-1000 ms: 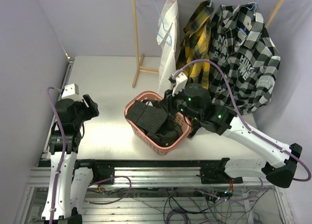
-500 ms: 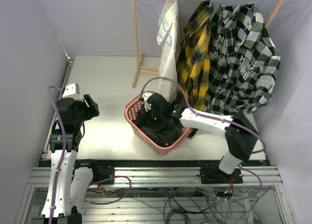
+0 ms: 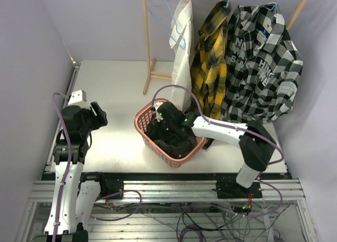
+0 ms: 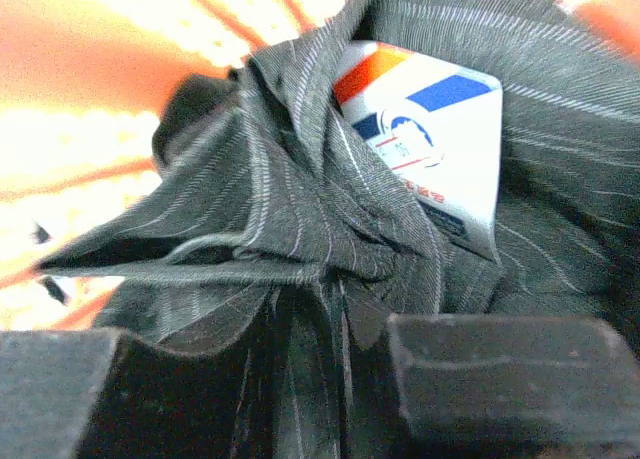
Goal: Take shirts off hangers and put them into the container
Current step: Place the shirt in the bin, then pick up the hanger from the clothesline.
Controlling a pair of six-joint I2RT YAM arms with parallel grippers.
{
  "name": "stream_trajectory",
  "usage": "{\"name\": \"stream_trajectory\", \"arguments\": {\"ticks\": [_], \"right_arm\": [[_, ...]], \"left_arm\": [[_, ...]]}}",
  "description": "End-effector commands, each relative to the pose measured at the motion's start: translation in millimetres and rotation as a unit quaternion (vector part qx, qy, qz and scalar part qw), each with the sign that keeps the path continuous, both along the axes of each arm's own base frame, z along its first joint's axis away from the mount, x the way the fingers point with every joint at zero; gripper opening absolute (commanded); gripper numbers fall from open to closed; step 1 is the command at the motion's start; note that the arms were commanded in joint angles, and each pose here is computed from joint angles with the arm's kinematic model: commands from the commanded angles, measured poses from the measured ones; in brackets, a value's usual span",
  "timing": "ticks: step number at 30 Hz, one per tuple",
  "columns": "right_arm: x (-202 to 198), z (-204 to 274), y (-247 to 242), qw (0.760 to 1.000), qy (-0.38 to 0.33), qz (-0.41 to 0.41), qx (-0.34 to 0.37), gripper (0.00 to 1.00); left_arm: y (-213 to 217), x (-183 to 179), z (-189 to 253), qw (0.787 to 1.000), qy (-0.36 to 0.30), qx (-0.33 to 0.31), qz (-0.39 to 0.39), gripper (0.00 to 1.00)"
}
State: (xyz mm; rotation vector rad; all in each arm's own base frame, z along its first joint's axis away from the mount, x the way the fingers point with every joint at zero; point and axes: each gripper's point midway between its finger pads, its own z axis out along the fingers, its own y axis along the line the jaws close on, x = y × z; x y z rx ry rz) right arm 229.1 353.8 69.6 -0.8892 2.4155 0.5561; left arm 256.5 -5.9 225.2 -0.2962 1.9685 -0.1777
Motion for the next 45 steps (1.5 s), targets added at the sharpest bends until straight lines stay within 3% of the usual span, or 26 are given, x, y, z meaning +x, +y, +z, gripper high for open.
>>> {"name": "stream_trajectory", "arguments": {"ticks": [1,8,13,22,27,45], "right_arm": [[24,92,6,0.995,-0.088,-0.015,0.054,0.22],[45,246,-13,0.963,-0.219,-0.074,0.140,0.35],[85,354,-72,0.893,-0.354,-0.214,0.175,0.54],[177,462,-96,0.856,-0.413,-0.249,0.187,0.60],[220,472,-128,0.835,-0.411,-0.268,0.249,0.60],[251,408,-109,0.879,-0.325,-0.226,0.265,0.55]], "left_arm": [[-5,3,5,1.000,-0.015,-0.003,-0.011,0.72],[-5,3,6,1.000,-0.017,-0.005,-0.012,0.72],[-7,3,5,1.000,-0.018,-0.005,-0.016,0.72],[-7,4,4,1.000,-0.014,-0.005,-0.016,0.72],[-8,4,3,1.000,-0.010,-0.005,-0.018,0.72],[-9,4,4,1.000,-0.015,-0.006,-0.021,0.71]]}}
